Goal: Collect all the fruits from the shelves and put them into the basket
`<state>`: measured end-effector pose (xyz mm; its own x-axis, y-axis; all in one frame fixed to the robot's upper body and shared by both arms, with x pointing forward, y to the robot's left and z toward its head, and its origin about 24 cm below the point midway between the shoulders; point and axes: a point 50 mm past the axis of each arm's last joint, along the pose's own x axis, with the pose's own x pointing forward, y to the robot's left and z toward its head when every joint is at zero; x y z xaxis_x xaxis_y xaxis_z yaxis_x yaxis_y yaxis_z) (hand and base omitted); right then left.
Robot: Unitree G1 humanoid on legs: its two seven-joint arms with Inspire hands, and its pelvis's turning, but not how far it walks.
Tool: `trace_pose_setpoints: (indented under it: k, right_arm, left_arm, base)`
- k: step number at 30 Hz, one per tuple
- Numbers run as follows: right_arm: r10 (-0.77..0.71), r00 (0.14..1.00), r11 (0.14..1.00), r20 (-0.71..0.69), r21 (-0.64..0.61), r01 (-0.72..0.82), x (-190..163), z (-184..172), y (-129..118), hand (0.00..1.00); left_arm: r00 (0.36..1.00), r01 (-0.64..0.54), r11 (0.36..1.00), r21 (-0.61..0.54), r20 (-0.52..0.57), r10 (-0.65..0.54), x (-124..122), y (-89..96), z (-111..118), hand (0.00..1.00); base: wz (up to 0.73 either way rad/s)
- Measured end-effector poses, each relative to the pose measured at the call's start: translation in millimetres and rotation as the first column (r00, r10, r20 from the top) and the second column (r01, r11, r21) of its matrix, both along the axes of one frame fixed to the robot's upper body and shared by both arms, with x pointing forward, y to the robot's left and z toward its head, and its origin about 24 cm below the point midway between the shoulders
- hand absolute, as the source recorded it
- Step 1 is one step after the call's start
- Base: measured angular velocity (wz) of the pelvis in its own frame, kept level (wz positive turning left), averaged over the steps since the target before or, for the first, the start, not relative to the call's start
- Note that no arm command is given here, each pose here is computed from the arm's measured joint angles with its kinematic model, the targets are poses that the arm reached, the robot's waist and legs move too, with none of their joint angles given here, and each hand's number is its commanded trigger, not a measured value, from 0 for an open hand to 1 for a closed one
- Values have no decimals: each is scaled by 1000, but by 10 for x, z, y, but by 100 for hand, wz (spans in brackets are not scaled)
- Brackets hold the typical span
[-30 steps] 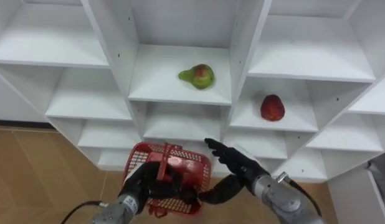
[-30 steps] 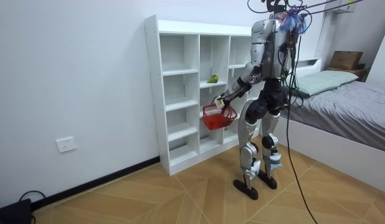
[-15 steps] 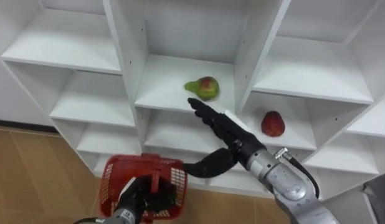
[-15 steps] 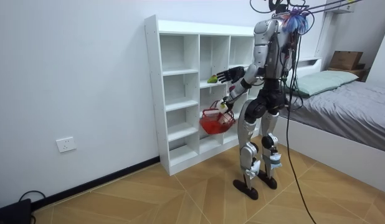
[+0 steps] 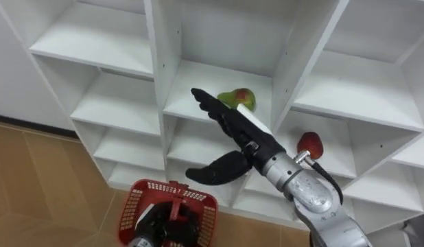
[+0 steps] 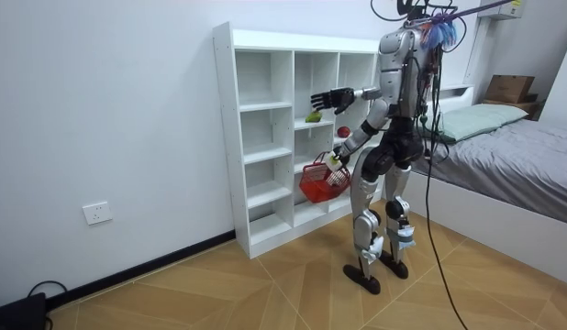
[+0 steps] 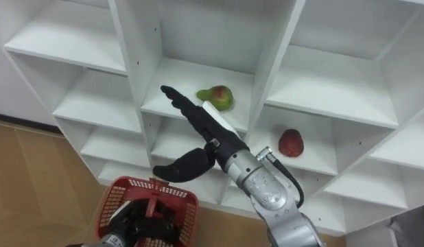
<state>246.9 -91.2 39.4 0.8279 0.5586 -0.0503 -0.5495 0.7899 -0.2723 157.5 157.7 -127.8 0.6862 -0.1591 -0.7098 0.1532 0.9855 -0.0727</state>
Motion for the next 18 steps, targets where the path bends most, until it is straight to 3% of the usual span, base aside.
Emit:
trace_pose_setpoints:
  k: [10, 18]
  right_arm:
    - [-92, 995, 996, 38, -20, 93, 253, 57, -54, 0]
    - [-279, 957, 959, 83, -33, 282, 555, 143, -308, 0]
  left_arm:
    - [1000, -15, 1000, 3, -15, 15, -29, 59, -18, 100]
    - [996, 84, 995, 53, 6, -84, 32, 98, 31, 100]
  base:
    - [9]
    - [10]
